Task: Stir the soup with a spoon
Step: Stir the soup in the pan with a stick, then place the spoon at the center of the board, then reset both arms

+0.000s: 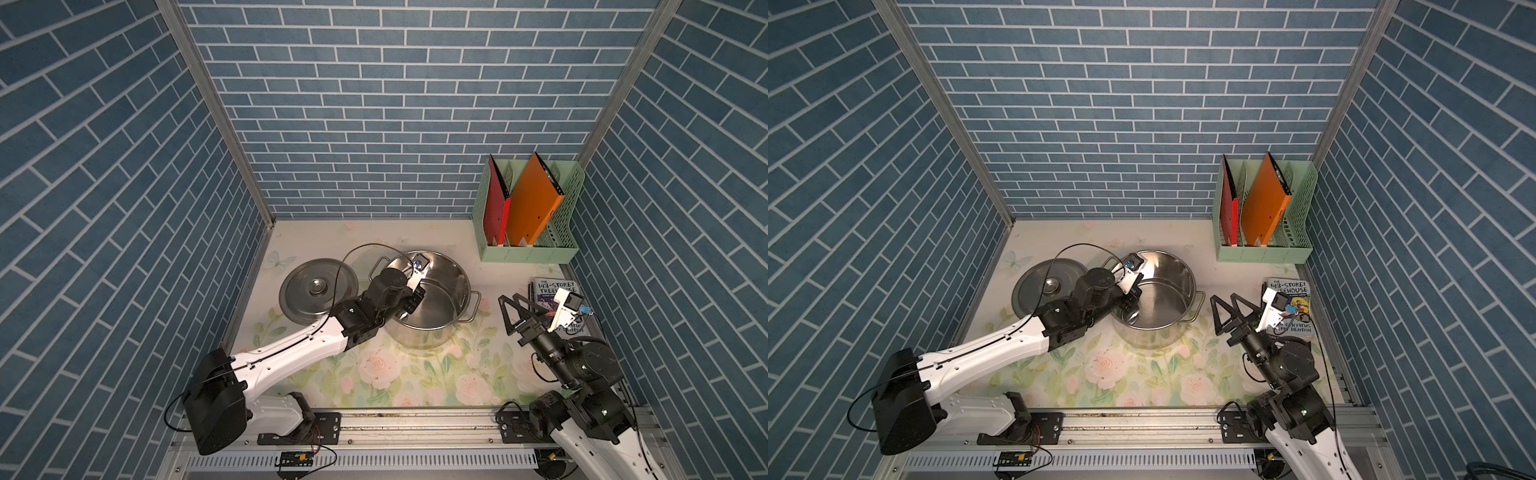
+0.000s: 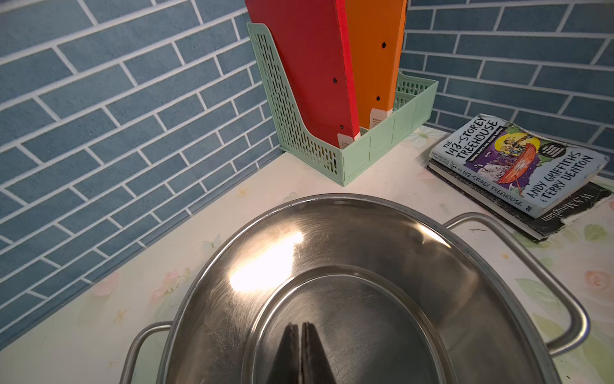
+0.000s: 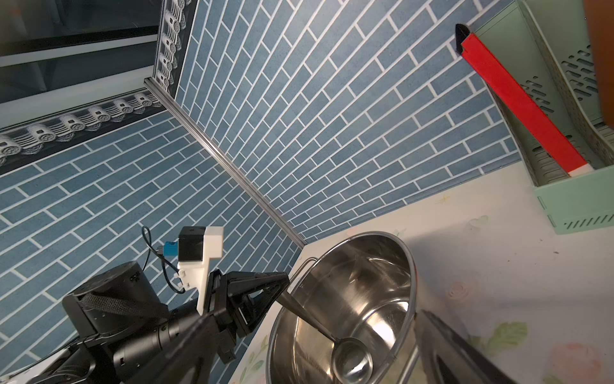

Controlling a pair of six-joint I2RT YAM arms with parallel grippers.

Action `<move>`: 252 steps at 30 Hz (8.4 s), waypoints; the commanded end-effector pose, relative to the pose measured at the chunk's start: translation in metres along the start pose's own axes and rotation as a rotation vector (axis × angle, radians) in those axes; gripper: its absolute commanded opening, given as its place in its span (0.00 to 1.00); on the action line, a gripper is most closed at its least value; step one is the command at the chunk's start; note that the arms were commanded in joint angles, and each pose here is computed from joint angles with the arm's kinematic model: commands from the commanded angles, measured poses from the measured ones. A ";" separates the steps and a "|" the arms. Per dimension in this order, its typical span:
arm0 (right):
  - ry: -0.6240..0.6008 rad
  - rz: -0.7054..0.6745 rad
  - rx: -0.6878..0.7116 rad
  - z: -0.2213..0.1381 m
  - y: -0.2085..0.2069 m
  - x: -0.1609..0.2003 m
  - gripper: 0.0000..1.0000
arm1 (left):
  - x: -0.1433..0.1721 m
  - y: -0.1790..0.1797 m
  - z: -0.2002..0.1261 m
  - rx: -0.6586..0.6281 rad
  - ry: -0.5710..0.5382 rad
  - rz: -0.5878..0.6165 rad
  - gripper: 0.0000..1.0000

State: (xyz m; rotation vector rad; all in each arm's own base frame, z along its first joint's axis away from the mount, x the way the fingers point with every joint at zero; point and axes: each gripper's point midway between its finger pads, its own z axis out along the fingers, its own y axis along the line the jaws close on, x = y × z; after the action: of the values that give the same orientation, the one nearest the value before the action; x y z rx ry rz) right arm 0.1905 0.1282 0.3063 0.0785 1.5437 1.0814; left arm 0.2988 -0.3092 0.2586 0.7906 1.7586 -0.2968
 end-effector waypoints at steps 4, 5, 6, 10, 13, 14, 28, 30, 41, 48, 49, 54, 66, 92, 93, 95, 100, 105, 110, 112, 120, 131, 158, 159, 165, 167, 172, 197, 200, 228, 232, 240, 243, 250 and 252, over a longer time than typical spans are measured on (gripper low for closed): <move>0.027 -0.004 -0.006 0.004 0.002 0.003 0.96 | -0.018 -0.014 -0.005 0.083 -0.096 0.146 0.00; 0.032 -0.005 -0.006 0.005 0.002 0.004 0.96 | -0.017 -0.017 -0.005 0.097 -0.097 0.182 0.00; 0.040 -0.005 -0.007 0.006 0.002 0.006 0.96 | -0.016 -0.020 -0.006 0.110 -0.096 0.221 0.00; 0.061 0.001 -0.026 0.011 0.005 0.009 0.95 | -0.007 -0.026 -0.009 0.147 -0.074 0.366 0.00; 0.086 0.002 -0.024 0.015 0.005 0.012 0.95 | 0.000 -0.035 -0.016 0.195 -0.086 0.487 0.00; 0.097 0.003 -0.025 0.017 0.005 0.013 0.95 | 0.001 -0.040 -0.020 0.219 -0.105 0.527 0.00; 0.406 -0.001 -0.017 0.046 0.016 0.045 0.96 | 0.015 -0.088 -0.067 0.333 -0.368 0.955 0.00; 0.442 0.011 -0.047 0.051 0.023 0.047 0.96 | 0.014 -0.090 -0.071 0.304 -0.399 0.988 0.00; 0.618 0.184 -0.281 0.075 0.066 0.063 0.94 | 0.032 -0.102 -0.079 0.084 -0.488 1.302 0.00; 0.640 0.308 -0.399 0.082 0.079 0.068 0.90 | 0.013 -0.089 -0.099 -0.094 -0.597 1.298 0.00; 0.626 0.332 -0.427 0.082 0.082 0.066 0.90 | 0.012 -0.089 -0.101 -0.101 -0.607 1.298 0.00; 0.599 0.435 -0.508 0.078 0.083 0.071 0.87 | 0.005 -0.089 -0.111 -0.126 -0.639 1.288 0.00; 0.751 0.441 -0.635 0.094 0.115 0.103 0.80 | -0.005 -0.114 -0.130 -0.084 -0.726 1.337 0.00; 0.797 0.441 -0.571 0.103 0.115 0.134 0.03 | -0.002 -0.121 -0.133 -0.074 -0.729 1.352 0.00; 0.793 0.424 -0.563 0.103 0.114 0.134 0.00 | -0.003 -0.121 -0.134 -0.074 -0.732 1.336 0.02; 0.777 0.376 -0.542 0.104 0.113 0.130 0.00 | -0.005 -0.118 -0.136 -0.077 -0.739 1.282 0.22; 0.706 0.216 -0.478 0.108 0.106 0.097 0.00 | -0.015 -0.109 -0.147 -0.075 -0.775 1.100 0.53; 0.614 0.073 -0.388 0.105 0.086 0.042 0.00 | -0.032 -0.101 -0.150 0.041 -0.714 0.795 1.00; 0.569 -0.013 -0.211 0.086 0.029 0.012 0.00 | -0.066 -0.063 -0.146 0.013 -0.580 0.310 1.00; 0.552 -0.013 -0.151 0.076 0.004 0.006 0.00 | -0.069 -0.043 -0.139 -0.043 -0.515 0.156 1.00; 0.475 0.103 0.062 0.033 -0.083 0.009 0.00 | -0.039 0.063 -0.109 -0.272 -0.326 -0.339 1.00; 0.650 0.240 0.114 0.018 -0.139 0.107 0.00 | 0.010 0.114 -0.120 -0.411 -0.284 -0.467 1.00; 0.874 0.315 0.116 0.026 -0.185 0.200 0.00 | 0.046 0.144 -0.144 -0.569 -0.283 -0.483 1.00; 0.879 0.317 0.124 0.026 -0.186 0.200 0.00 | 0.046 0.143 -0.143 -0.570 -0.280 -0.481 1.00; 0.914 0.336 0.171 0.021 -0.196 0.209 0.00 | 0.047 0.144 -0.145 -0.576 -0.283 -0.483 1.00; 0.930 0.328 0.208 0.018 -0.202 0.212 0.03 | 0.047 0.145 -0.146 -0.576 -0.287 -0.484 1.00; 0.953 0.313 0.268 0.012 -0.211 0.216 0.16 | 0.047 0.146 -0.149 -0.582 -0.295 -0.485 1.00; 0.554 -0.152 0.494 0.033 -0.172 0.056 0.77 | 0.134 0.229 -0.173 -1.110 -0.231 -0.430 1.00; 0.418 -0.276 0.506 0.040 -0.155 0.010 0.97 | 0.160 0.236 -0.169 -1.135 -0.182 -0.397 1.00; -0.140 -0.903 0.547 0.026 -0.209 0.000 1.00 | 0.206 0.249 -0.131 -0.897 -0.275 -0.350 1.00; -0.107 -0.894 0.558 0.032 -0.223 0.009 1.00 | 0.210 0.244 -0.128 -0.877 -0.312 -0.322 1.00; 0.010 -0.853 0.612 0.058 -0.256 0.016 1.00 | 0.229 0.271 -0.104 -0.927 -0.162 -0.404 1.00; 0.048 -0.783 0.648 0.062 -0.274 0.013 1.00 | 0.229 0.272 -0.105 -0.929 -0.165 -0.407 1.00; 0.046 -0.780 0.654 0.061 -0.276 0.012 1.00 | 0.229 0.272 -0.106 -0.933 -0.169 -0.404 1.00; 0.045 -0.780 0.654 0.061 -0.276 0.011 1.00 | 0.228 0.272 -0.105 -0.929 -0.167 -0.399 1.00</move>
State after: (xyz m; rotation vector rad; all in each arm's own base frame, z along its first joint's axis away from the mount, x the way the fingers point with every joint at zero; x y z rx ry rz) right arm 0.3740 0.0147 0.1318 -0.1200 1.6674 -0.0591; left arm 0.3614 0.0301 0.1385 -0.2347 1.6203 0.1835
